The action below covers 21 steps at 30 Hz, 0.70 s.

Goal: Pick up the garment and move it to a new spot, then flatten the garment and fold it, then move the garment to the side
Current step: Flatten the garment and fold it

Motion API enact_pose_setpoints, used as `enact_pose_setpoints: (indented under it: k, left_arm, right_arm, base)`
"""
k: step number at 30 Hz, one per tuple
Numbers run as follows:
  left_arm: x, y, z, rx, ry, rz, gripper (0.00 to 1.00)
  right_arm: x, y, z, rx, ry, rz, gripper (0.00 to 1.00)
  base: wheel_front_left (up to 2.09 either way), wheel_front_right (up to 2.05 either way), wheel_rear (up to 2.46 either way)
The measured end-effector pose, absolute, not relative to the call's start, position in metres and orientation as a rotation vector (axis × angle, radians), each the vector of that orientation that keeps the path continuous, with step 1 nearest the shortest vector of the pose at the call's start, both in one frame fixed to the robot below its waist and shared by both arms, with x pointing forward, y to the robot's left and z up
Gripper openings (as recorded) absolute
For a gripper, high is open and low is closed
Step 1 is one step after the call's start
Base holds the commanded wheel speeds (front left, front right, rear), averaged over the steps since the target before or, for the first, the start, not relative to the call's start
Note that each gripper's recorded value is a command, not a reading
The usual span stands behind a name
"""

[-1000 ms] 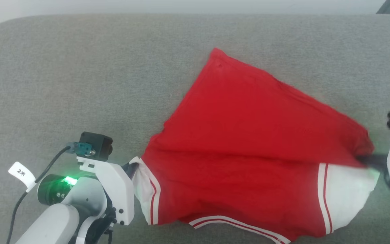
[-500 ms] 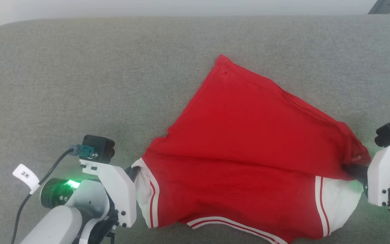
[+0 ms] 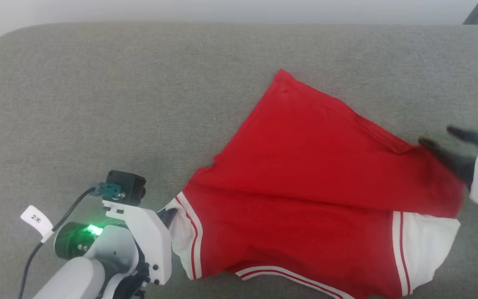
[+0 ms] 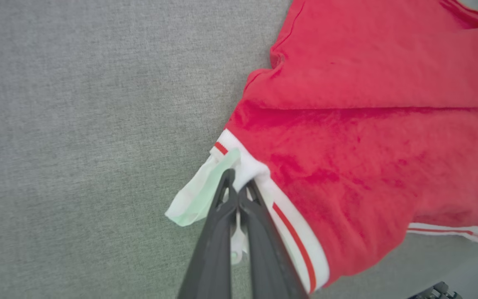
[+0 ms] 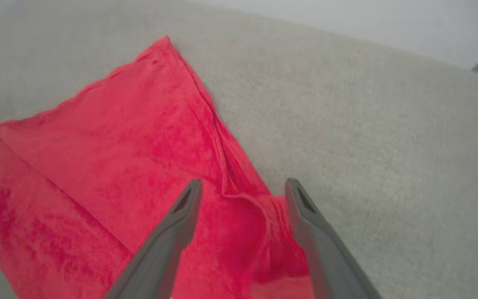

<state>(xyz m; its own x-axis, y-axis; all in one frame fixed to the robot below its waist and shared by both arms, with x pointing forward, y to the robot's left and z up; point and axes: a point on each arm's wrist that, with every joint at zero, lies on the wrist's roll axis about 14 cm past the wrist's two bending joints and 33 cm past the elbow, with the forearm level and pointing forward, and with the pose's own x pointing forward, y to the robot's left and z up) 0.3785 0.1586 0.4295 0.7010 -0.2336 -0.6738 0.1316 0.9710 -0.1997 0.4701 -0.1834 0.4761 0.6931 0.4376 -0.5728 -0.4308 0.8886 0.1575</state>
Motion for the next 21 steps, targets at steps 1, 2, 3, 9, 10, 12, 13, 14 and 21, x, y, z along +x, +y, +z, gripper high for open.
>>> enact_pose_setpoints:
  k: [1,2,3,9,10,12,13,14,21]
  left_arm:
    - [0.378,0.158,0.429,-0.142,0.769,-0.204,0.0]
    - [0.377,0.158,0.429,-0.144,0.77,-0.204,0.0]
    - [0.377,0.157,0.429,-0.147,0.769,-0.204,0.0]
    - [0.381,0.155,0.429,-0.154,0.757,-0.205,0.0]
    - [0.382,0.154,0.428,-0.157,0.755,-0.204,0.0]
    - [0.383,0.153,0.427,-0.16,0.753,-0.204,0.0]
    - [0.383,0.153,0.427,-0.164,0.753,-0.204,0.0]
    - [0.384,0.152,0.426,-0.17,0.752,-0.203,0.0]
    - [0.385,0.148,0.418,-0.189,0.756,-0.198,0.0]
  right_arm:
    - [0.475,-0.177,0.485,0.003,0.609,0.499,1.0]
    - [0.481,-0.171,0.493,-0.003,0.581,0.508,1.0]
    - [0.486,-0.163,0.5,-0.011,0.555,0.524,1.0]
    - [0.52,-0.111,0.53,-0.049,0.436,0.616,1.0]
    - [0.526,-0.103,0.53,-0.057,0.431,0.627,1.0]
    - [0.536,-0.087,0.527,-0.077,0.43,0.654,1.0]
    - [0.542,-0.081,0.524,-0.086,0.437,0.661,1.0]
    - [0.546,-0.073,0.52,-0.097,0.445,0.676,1.0]
    - [0.572,-0.034,0.475,-0.172,0.56,0.74,1.0]
  base:
    - [0.0,0.0,0.0]
    - [0.0,0.0,0.0]
    - [0.0,0.0,0.0]
    - [0.0,0.0,0.0]
    - [0.0,0.0,0.0]
    - [0.0,0.0,0.0]
    - [0.0,0.0,0.0]
    - [0.0,0.0,0.0]
    - [0.0,0.0,0.0]
